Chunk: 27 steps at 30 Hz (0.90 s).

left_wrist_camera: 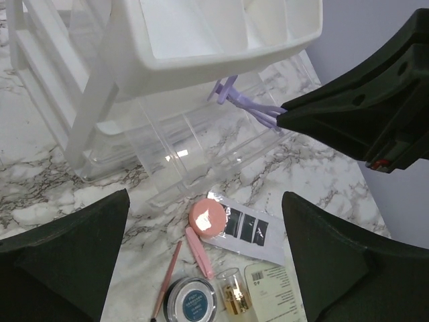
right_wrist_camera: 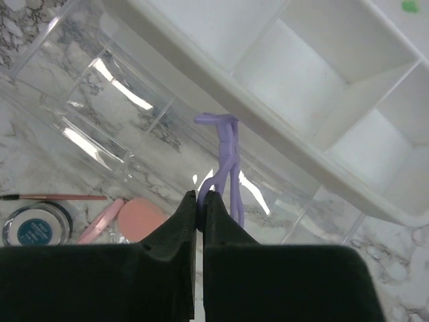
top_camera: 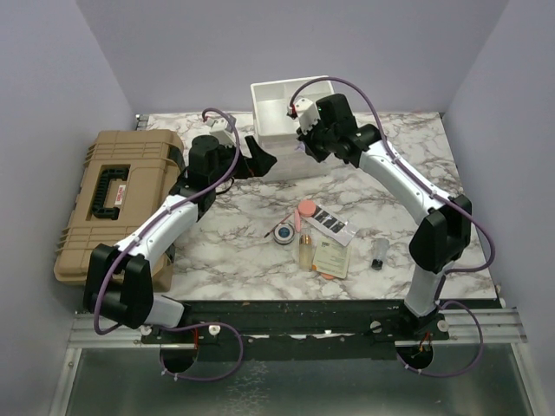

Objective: Organize the makeup
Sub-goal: Place the makeup tool in the drawer.

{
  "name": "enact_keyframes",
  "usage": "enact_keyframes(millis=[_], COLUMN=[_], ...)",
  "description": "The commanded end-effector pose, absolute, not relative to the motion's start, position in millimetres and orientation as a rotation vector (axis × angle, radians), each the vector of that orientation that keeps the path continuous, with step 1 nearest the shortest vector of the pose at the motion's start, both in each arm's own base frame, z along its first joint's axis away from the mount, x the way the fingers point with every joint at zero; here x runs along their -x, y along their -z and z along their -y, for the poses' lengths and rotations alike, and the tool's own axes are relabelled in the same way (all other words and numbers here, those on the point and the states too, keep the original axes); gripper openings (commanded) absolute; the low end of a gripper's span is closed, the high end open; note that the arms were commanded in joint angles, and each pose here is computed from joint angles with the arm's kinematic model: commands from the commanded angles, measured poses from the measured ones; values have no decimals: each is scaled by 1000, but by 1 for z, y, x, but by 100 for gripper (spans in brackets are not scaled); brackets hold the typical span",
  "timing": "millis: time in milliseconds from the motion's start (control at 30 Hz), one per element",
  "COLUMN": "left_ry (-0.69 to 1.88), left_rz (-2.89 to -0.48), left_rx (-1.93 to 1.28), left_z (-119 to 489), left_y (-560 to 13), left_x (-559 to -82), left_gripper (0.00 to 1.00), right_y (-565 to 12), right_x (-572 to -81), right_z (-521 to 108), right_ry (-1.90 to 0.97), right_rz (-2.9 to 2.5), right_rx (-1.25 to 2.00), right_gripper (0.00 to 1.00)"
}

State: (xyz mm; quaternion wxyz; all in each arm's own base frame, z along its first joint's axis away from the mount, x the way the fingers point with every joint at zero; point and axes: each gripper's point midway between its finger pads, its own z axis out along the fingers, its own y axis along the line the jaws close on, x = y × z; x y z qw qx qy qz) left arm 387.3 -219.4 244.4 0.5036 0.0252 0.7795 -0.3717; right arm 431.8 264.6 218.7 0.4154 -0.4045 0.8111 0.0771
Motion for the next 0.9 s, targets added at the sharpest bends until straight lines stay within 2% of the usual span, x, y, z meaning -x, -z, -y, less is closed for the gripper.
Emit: enact_keyframes(millis=[0,100,367,700,867], left_ry=[908,902,867,837,849], left_rz=[-1883,-1902,-1963,-2002,-1983], left_rx=[-111,-113,-160,-182,-199], left_z=[229,231,238,240,243], left_y=[-246,-239,-233,-226,-235], left_x=[-393,-396,-404,-408,-408], left_gripper=[97,94,91,87,87], right_y=[-241,-249,-229,-220,-230], right_x=[-442,-453,-473,-466,-459], right_z=[-260,-259,-257,-262,-264], right_ry=[-143,-89,47,50,-2], right_rz=[-1946,-1872,-1816,-1817,-1861], right_rx=[994,1006,1075,1147,1120], right_gripper=[1,1,2,12,43])
